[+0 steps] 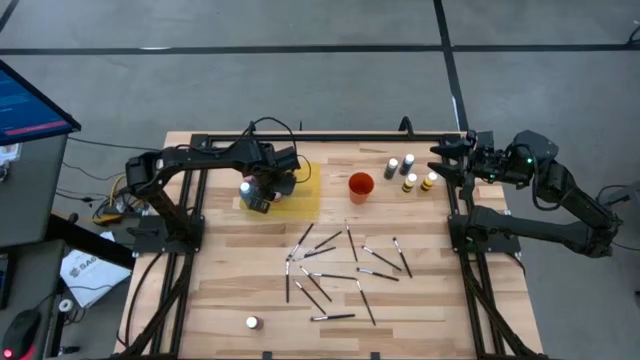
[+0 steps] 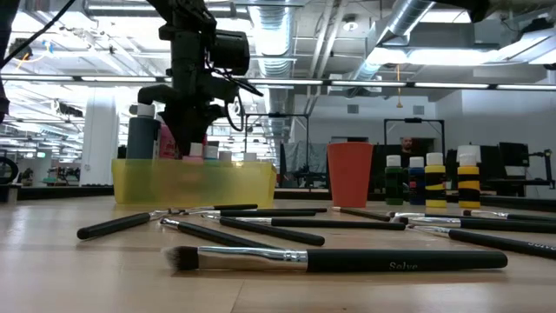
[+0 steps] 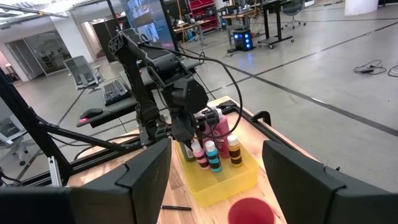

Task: Pick & Place Paint Supplies
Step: Put the pink paint bottle into the yellow bin, then put the red paint bottle into the yellow bin

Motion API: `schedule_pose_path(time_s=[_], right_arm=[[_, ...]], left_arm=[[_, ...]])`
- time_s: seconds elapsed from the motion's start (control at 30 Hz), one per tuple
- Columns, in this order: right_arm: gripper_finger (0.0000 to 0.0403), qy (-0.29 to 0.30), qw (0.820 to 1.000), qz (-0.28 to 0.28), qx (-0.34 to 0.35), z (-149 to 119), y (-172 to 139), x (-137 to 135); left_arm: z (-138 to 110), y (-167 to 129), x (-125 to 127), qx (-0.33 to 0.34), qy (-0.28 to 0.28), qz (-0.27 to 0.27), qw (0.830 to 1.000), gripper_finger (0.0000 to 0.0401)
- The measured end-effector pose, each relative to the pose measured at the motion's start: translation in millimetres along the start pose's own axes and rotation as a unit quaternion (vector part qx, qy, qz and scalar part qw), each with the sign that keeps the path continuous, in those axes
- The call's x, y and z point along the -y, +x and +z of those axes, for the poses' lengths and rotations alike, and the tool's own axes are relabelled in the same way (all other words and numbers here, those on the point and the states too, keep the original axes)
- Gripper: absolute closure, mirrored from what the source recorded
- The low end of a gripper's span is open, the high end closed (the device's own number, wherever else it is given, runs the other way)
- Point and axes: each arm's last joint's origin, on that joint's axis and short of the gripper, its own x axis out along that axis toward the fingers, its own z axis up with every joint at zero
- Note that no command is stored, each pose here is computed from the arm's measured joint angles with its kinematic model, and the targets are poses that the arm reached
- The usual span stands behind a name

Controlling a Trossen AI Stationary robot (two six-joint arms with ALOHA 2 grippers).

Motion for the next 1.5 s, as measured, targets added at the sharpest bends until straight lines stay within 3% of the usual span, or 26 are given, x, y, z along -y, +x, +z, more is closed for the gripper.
schedule_pose_path(time_s=[0.53,0.9,1.07,1.27,1.4,1.5], right_arm=[[0.0155,0.0,1.0,0.0,0.0,0,0,0],[0.0155,0.0,1.0,0.0,0.001,0,0,0],[0.0155,0.0,1.0,0.0,0.001,0,0,0],[0.0155,0.005,1.0,0.0,0.001,0,0,0],[0.0155,0.013,1.0,-0.001,0.001,0,0,0],[0.0155,0.015,1.0,-0.001,0.001,0,0,0]], left_arm=[[-1,-3,-1,-0.012,-0.006,0.023,1.0,0.0218],[-16,-53,10,0.058,-0.045,0.084,0.994,0.0157],[-19,-95,38,0.155,-0.04,0.08,0.984,0.0146],[-23,-135,88,0.28,-0.04,-0.023,0.959,0.0145],[-21,-149,125,0.302,-0.058,-0.074,0.949,0.0139],[-16,-152,153,0.295,-0.054,-0.084,0.95,0.0135]])
